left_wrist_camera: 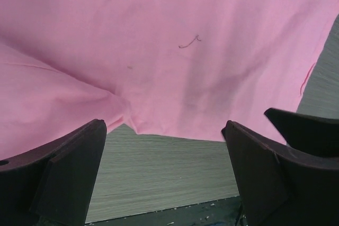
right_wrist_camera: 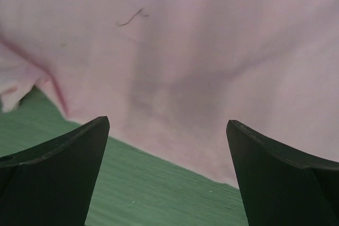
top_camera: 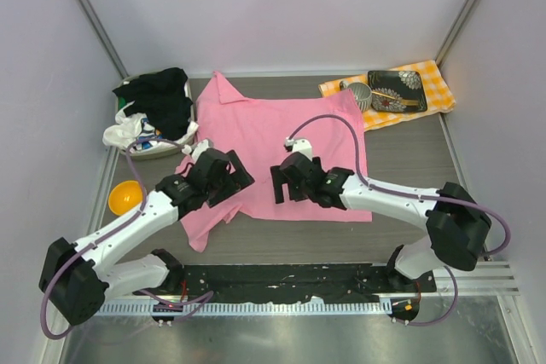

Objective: Fold and stack the t-shirts

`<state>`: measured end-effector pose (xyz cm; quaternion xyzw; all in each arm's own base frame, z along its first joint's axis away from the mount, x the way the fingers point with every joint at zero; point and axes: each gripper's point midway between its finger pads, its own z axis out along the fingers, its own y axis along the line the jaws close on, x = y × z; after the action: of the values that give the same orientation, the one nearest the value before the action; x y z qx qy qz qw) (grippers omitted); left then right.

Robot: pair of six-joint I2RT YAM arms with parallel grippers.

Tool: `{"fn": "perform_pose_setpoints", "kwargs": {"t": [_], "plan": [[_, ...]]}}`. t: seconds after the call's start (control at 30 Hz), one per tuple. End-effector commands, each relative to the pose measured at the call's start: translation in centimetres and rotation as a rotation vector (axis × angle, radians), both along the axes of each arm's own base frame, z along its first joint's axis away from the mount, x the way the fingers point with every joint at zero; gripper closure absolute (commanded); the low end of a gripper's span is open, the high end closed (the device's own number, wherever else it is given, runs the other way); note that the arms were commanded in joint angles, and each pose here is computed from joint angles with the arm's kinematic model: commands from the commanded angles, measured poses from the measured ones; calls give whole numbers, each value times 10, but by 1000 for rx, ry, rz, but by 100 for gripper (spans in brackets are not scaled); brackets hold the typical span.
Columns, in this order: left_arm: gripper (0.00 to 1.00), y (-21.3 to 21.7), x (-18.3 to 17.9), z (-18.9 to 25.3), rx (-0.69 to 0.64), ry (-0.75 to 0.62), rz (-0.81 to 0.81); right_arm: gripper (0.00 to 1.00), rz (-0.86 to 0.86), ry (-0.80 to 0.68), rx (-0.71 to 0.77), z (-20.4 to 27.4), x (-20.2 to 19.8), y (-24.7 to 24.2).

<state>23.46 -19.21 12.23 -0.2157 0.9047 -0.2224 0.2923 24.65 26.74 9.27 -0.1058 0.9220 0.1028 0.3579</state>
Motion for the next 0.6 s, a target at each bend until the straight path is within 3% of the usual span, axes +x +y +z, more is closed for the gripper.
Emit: {"fn": "perform_pose_setpoints", "kwargs": {"t": [0.0,0.27,0.33,0.57], "plan": [[0,26,17,33,105,-120,77,3,257,63,208,27,-40,78],[0,68,42,39,147,-106,172,8,373,89,415,32,-100,145],[0,78,47,33,157,-86,189,14,362,100,481,30,-104,156],[0,93,54,19,171,-58,205,36,354,123,495,-6,-109,180]]}}
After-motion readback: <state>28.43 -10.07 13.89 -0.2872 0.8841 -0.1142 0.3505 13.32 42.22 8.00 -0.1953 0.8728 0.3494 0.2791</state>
